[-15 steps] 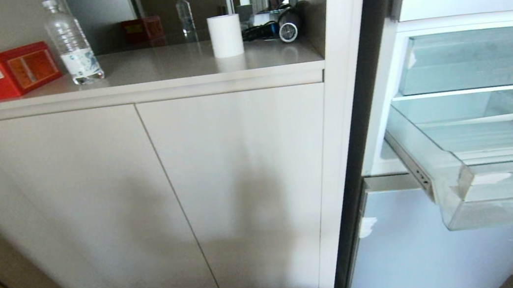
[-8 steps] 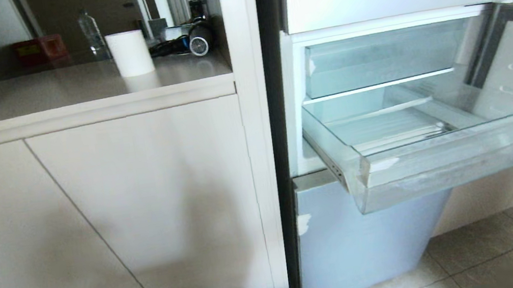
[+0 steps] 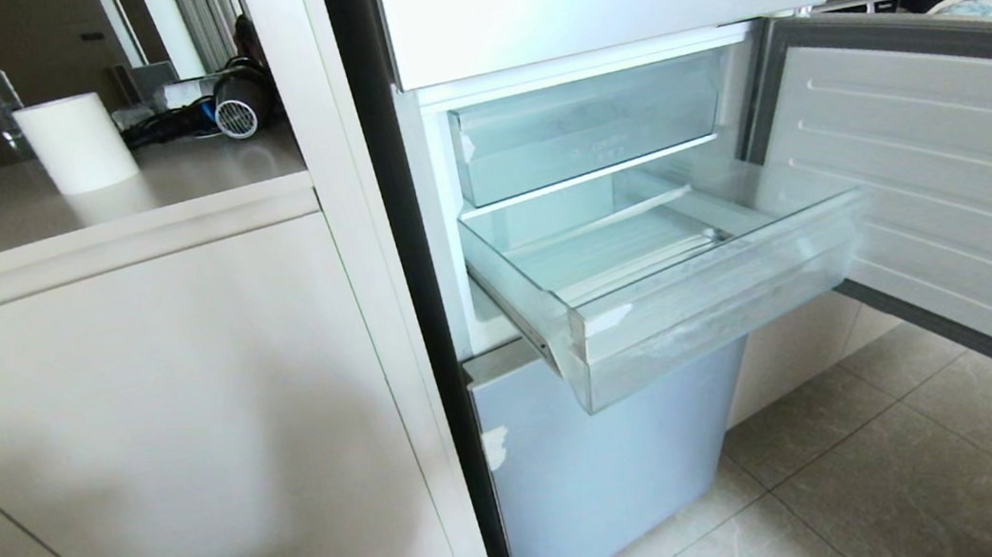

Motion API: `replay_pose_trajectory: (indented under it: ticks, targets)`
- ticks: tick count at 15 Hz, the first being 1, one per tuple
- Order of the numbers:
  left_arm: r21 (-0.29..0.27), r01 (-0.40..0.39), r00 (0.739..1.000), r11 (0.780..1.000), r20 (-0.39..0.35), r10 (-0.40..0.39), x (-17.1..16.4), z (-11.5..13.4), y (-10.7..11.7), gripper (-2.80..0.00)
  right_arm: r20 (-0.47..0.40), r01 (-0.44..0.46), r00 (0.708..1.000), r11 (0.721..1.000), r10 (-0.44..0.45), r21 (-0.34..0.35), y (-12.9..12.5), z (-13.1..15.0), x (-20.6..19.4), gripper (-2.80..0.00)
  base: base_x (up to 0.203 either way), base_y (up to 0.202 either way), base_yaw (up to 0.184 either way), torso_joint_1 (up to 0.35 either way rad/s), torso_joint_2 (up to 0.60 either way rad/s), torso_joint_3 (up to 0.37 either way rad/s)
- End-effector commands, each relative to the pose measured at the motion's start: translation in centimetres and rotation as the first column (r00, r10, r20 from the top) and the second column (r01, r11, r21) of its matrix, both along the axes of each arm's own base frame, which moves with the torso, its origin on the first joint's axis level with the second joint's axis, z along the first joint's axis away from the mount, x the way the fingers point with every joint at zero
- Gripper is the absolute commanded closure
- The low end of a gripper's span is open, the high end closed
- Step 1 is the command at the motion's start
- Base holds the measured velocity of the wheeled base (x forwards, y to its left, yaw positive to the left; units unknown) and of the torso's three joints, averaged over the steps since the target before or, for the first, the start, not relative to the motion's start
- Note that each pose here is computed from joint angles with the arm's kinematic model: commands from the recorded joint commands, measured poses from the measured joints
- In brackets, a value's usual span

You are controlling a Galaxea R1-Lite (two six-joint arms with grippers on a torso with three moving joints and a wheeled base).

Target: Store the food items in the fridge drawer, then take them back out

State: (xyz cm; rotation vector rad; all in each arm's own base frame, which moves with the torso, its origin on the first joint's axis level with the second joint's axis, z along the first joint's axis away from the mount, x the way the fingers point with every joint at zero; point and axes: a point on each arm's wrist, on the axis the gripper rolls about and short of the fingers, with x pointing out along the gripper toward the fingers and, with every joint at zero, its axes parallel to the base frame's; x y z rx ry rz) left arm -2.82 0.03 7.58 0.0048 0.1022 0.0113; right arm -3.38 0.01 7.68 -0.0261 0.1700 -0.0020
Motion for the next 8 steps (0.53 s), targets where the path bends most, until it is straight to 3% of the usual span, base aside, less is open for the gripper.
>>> replay_pose_trajectory:
  ticks: [1,5,8]
  targets:
    - [0.000,-0.001,1.000,1.000,-0.002,0.001,0.0,0.0,0.0,0.00,-0.001,0.001,1.000,1.000,-0.001,0.007,0.0,0.0,0.0,0.00,0.000,0.000,0.000,0.000,0.00,0.000]
    - [0.000,-0.002,1.000,1.000,-0.001,0.002,0.0,0.0,0.0,0.00,0.020,0.006,1.000,1.000,-0.006,0.017,0.0,0.0,0.2,0.00,0.000,0.000,0.000,0.000,0.00,0.000]
    - [0.000,-0.001,1.000,1.000,-0.001,0.001,0.0,0.0,0.0,0.00,0.195,-0.012,0.981,1.000,0.016,-0.025,0.0,0.3,1.0,0.00,0.000,0.000,0.000,0.000,0.00,0.000]
